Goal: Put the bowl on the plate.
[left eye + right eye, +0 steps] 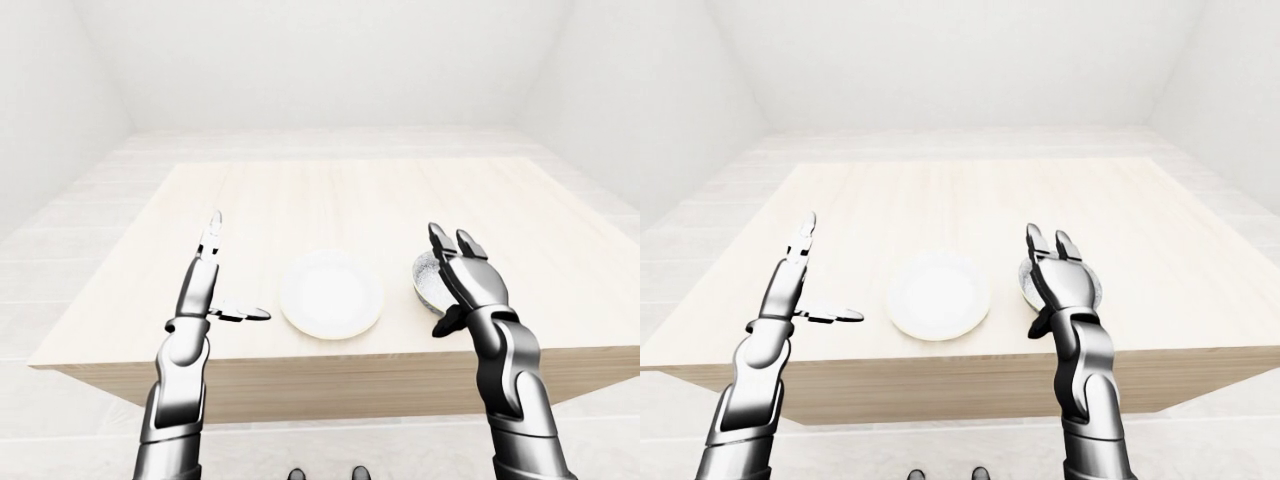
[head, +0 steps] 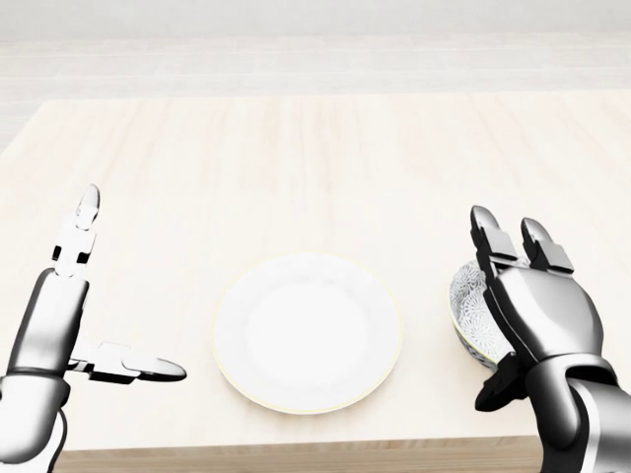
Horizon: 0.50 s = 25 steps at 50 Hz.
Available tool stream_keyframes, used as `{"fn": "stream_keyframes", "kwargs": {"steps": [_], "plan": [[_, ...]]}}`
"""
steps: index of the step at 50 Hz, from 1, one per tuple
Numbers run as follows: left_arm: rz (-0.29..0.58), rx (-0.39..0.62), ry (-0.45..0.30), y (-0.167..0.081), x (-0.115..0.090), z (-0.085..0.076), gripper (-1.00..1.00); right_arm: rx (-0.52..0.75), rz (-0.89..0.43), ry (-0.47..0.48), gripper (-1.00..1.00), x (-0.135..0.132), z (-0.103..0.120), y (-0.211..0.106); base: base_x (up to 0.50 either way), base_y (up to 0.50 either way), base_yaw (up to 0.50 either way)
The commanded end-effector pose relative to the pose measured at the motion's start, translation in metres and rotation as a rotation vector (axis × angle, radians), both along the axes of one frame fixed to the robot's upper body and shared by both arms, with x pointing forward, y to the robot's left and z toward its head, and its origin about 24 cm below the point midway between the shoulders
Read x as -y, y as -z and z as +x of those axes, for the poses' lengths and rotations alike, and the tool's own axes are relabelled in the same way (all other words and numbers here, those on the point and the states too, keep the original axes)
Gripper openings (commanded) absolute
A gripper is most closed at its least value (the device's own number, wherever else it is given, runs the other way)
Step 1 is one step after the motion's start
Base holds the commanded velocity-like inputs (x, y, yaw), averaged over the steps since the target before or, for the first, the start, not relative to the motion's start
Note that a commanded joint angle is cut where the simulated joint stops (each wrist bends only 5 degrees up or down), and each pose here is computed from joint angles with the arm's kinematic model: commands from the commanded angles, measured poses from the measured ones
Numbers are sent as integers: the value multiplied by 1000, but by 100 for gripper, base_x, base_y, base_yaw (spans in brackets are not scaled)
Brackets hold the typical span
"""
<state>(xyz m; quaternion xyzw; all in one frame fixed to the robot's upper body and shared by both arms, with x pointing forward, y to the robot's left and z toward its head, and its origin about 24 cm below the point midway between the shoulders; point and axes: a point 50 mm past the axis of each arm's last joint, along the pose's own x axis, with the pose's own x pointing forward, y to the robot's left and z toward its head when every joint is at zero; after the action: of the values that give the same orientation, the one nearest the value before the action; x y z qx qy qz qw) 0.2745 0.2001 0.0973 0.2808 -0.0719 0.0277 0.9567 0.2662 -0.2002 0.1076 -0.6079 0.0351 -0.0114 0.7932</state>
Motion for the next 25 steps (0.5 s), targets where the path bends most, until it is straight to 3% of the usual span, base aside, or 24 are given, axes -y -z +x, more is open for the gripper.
{"fn": "stream_keyframes", "kwargs": {"steps": [1,25], "plan": [[-5,-7,0,2,0,2,100,-18,18,15,100,4,0,9,0,0,0],[0,0,-4,-2,0,-1,100,-109,15,49,100,14,0,42,0,0,0]]}}
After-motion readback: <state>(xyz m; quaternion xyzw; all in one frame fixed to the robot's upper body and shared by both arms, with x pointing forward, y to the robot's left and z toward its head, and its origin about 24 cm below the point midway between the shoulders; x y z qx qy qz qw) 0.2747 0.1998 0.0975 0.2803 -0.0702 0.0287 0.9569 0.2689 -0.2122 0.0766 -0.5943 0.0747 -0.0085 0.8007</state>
